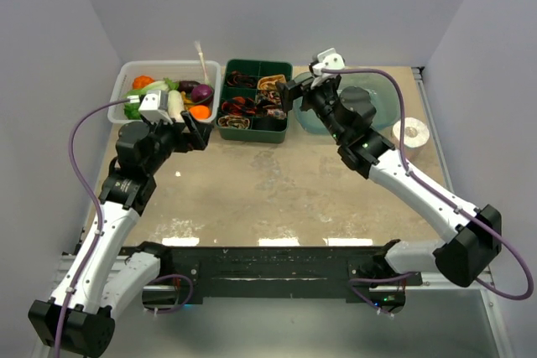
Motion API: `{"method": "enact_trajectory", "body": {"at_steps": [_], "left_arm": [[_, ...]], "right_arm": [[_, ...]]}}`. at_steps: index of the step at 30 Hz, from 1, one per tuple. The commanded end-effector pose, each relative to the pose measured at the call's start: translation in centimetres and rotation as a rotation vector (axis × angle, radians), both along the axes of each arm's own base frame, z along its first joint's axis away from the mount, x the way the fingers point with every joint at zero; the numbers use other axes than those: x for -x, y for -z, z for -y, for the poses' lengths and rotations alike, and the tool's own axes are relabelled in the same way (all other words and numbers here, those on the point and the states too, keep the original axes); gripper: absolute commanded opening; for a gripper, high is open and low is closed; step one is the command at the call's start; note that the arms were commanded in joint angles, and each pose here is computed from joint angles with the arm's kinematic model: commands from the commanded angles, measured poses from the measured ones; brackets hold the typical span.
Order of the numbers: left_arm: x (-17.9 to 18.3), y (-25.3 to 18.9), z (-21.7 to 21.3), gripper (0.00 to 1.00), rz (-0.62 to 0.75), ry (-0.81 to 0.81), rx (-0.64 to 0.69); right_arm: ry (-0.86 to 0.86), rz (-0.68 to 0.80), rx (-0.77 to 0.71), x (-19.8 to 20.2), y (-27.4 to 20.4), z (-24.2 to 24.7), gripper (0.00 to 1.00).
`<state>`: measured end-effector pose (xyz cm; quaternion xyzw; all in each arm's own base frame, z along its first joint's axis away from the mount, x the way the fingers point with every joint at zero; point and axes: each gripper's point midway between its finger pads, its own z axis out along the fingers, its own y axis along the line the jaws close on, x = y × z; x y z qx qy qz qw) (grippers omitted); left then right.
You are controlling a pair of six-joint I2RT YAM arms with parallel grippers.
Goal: Roll the ties
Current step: Reset both arms
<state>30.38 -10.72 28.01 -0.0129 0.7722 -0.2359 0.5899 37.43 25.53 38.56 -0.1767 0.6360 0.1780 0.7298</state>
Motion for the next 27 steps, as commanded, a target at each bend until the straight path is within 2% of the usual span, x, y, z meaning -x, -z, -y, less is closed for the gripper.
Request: {"method": "enact_trajectory", "body": {"at_steps": [1,14,21,26,27], "left_arm": [[-0.2,-1.8,0.3,0.95,0.061,0.008,0.048],[0.3,-1.9,-0.5,0.95,0.086,-0.037,0.073],[-0.4,-0.9,-1.7,0.95,0.056,-0.133,0.101],[-0.6,0.1,-2.2,0.94,0.064,-0.169,0.118],[-0.7,0.1,-3.0,0.95,0.082,-0.216,0.125]], "right_arm": [[0.041,0.018,-0.032,0.1,-0.7,1.0,0.99],[-0.058,-0.065,-0.164,2.9,1.2,0.6,0.99],[-0.101,-0.071,-0.247,4.8,0.7,1.0,0.99],[-0.089,-0.071,-0.234,5.2,1.0,1.7,0.99],[-0.069,-0.076,-0.228,5.2,1.2,2.0,0.99]]}}
